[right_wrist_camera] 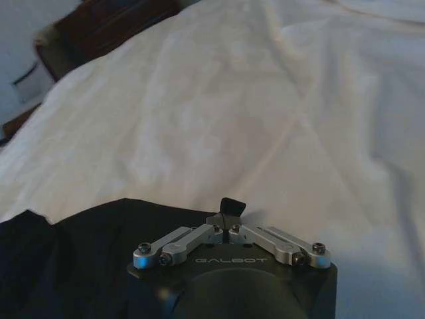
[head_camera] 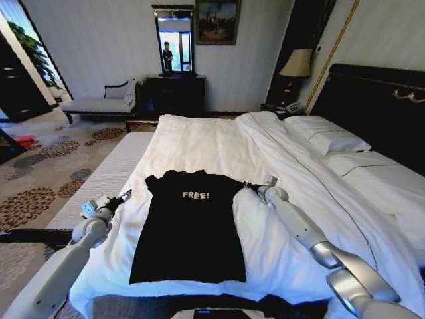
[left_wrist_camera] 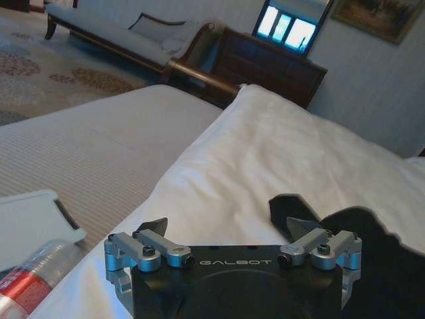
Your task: Fold the clothes on the bed.
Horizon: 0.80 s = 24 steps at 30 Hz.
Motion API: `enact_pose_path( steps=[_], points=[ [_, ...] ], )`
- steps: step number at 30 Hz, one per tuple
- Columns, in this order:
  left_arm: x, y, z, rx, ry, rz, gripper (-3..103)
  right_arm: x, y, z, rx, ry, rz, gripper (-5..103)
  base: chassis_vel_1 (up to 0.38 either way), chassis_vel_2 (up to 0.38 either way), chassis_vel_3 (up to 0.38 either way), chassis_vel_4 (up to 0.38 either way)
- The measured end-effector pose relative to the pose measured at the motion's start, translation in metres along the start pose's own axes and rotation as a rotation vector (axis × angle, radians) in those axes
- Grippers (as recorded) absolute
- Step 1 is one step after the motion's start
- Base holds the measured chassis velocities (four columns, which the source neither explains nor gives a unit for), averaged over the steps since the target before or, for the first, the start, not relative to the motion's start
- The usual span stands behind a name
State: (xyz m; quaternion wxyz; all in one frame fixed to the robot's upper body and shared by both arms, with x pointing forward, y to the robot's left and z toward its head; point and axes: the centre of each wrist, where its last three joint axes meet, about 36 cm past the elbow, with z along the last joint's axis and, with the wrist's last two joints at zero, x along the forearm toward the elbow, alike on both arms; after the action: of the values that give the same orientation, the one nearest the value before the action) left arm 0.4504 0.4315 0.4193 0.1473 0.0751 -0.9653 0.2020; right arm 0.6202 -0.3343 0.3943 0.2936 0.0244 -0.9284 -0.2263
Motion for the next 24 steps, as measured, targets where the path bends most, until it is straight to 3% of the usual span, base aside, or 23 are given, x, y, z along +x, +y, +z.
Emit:
enact_pose_path(
  steps=[1, 4, 11, 17, 20, 24],
  points=[
    [0.000, 0.000, 0.000, 0.000, 0.000, 0.000, 100, 0.000, 0.000, 0.000, 0.000, 0.000, 0.000, 0, 0.000, 0.000, 0.000, 0.000],
    [0.011, 0.002, 0.009, 0.007, 0.003, -0.007, 100, 0.024, 0.038, -0.009, 0.043, -0.046, -0.082, 0, 0.000, 0.000, 0.000, 0.000],
    [0.015, 0.001, 0.010, 0.001, 0.004, -0.004, 100, 0.039, 0.053, -0.013, 0.067, -0.072, -0.130, 0, 0.000, 0.000, 0.000, 0.000],
    [0.018, -0.003, 0.011, -0.004, 0.006, 0.006, 100, 0.046, 0.070, -0.008, 0.129, -0.089, -0.177, 0, 0.000, 0.000, 0.000, 0.000],
    [0.022, -0.005, 0.010, -0.012, 0.002, 0.012, 100, 0.044, 0.088, 0.003, 0.157, -0.077, -0.213, 0, 0.000, 0.000, 0.000, 0.000],
    [0.030, -0.009, 0.004, -0.025, -0.010, 0.026, 100, 0.029, 0.136, 0.029, 0.192, -0.046, -0.291, 0, 0.000, 0.000, 0.000, 0.000]
  ],
)
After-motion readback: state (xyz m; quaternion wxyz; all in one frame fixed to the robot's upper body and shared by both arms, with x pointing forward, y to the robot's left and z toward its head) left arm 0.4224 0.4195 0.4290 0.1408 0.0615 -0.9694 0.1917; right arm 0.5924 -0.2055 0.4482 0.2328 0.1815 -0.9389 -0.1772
